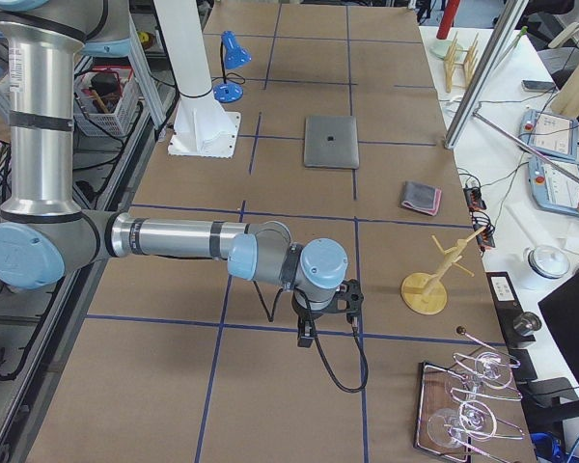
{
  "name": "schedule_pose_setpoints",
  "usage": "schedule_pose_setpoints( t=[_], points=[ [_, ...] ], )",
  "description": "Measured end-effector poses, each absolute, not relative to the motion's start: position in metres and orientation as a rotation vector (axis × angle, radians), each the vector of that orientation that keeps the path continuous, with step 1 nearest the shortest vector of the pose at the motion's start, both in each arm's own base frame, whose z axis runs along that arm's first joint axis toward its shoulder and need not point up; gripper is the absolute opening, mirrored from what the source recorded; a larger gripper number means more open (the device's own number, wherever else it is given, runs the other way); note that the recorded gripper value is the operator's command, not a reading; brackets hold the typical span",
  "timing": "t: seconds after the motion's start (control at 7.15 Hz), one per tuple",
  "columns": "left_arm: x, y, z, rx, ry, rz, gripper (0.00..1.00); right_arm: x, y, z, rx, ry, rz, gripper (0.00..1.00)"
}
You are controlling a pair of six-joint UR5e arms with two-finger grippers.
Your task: Close laptop
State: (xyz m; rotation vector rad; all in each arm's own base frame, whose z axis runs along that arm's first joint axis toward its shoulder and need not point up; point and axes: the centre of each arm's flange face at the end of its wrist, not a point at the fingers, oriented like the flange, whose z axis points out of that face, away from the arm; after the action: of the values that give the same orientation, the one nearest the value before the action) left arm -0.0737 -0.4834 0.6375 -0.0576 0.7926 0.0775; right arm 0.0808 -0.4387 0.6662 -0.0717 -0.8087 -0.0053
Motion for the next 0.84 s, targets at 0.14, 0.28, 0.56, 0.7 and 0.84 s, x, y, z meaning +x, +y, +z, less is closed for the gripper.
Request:
schedule_pose_setpoints(
  t=[0.14, 0.28, 0.56, 0.7, 0.84],
  points=[
    [-0.074, -0.484, 0.638, -0.058, 0.792, 0.077, 1.00, 0.086, -0.437, 0.665, -0.064, -0.810, 0.006, 1.00],
    [-0.074, -0.484, 0.637, -0.057, 0.792, 0.077, 1.00, 0.090, -0.437, 0.663, -0.058, -0.811, 0.016, 1.00],
    [-0.074, -0.484, 0.638, -0.057, 0.792, 0.078, 1.00, 0.097, -0.439, 0.658, -0.041, -0.814, 0.030, 1.00],
    [-0.073, -0.484, 0.638, -0.058, 0.792, 0.078, 1.00, 0.100, -0.440, 0.657, -0.036, -0.815, 0.034, 1.00],
    [-0.073, -0.484, 0.638, -0.058, 0.792, 0.079, 1.00, 0.101, -0.440, 0.656, -0.033, -0.815, 0.036, 1.00]
  ],
)
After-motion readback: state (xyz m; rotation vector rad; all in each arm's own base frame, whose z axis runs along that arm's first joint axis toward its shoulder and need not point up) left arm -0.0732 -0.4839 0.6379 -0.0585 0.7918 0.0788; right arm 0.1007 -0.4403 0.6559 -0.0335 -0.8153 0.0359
